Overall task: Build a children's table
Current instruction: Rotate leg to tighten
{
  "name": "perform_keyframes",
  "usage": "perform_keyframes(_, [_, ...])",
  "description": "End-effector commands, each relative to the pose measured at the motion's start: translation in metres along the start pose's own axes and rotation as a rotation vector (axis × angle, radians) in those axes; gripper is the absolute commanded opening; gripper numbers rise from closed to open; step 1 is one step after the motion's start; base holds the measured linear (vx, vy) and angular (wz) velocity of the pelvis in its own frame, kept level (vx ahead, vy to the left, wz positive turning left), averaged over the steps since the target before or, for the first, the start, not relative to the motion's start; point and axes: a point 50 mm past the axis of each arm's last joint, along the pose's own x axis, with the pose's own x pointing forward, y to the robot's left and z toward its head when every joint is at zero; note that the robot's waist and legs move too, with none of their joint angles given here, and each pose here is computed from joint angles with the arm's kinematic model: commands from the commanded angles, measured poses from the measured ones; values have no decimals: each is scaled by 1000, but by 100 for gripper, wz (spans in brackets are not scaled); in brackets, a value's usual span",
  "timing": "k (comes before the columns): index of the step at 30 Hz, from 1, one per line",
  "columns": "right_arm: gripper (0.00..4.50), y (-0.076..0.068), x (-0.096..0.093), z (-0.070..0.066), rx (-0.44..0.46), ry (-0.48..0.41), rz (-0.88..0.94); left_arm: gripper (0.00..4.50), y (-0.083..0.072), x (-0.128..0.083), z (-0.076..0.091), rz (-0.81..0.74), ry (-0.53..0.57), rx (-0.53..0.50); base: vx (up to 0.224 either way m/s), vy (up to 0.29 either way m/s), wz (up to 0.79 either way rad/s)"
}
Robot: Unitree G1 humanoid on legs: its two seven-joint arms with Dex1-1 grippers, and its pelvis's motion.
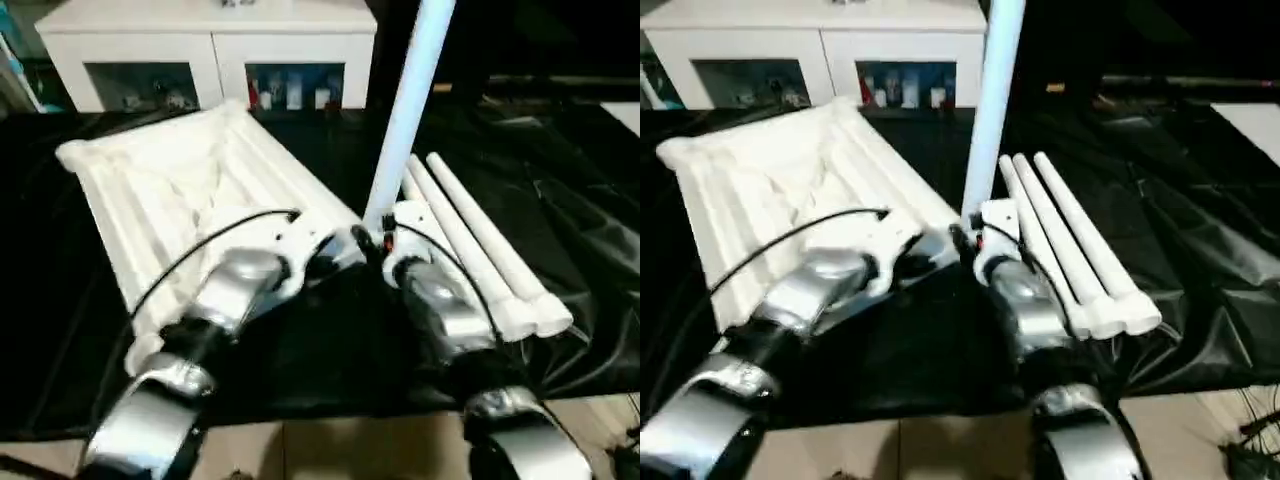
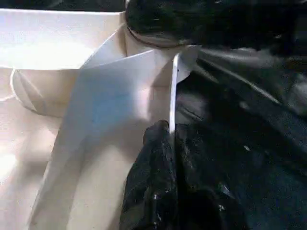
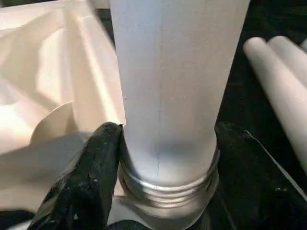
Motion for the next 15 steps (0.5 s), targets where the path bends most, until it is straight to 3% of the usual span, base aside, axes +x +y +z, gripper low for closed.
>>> perform_keyframes(1, [261,6,-2,-27,-2,118,-28,0,7,0,-8,87,14,-46,0,0,0])
perform_keyframes(5, [261,12,0,-20,-21,83,-2,0,3,3,-6,68,10,-19,0,0,0])
perform_keyframes(7, [331,12,0,-16,-11,51,8,0,1,4,-4,52,4,-2,0,0,0])
perform_keyframes(8, [331,11,0,-14,-15,38,14,0,1,4,-4,48,4,-1,0,0,0])
perform_keyframes(12, [366,3,0,-8,-42,11,-3,0,-3,8,-1,20,-17,17,0,0,0])
perform_keyframes(15, [366,-8,-5,2,-49,-7,11,0,-6,9,2,5,-40,22,0,0,0])
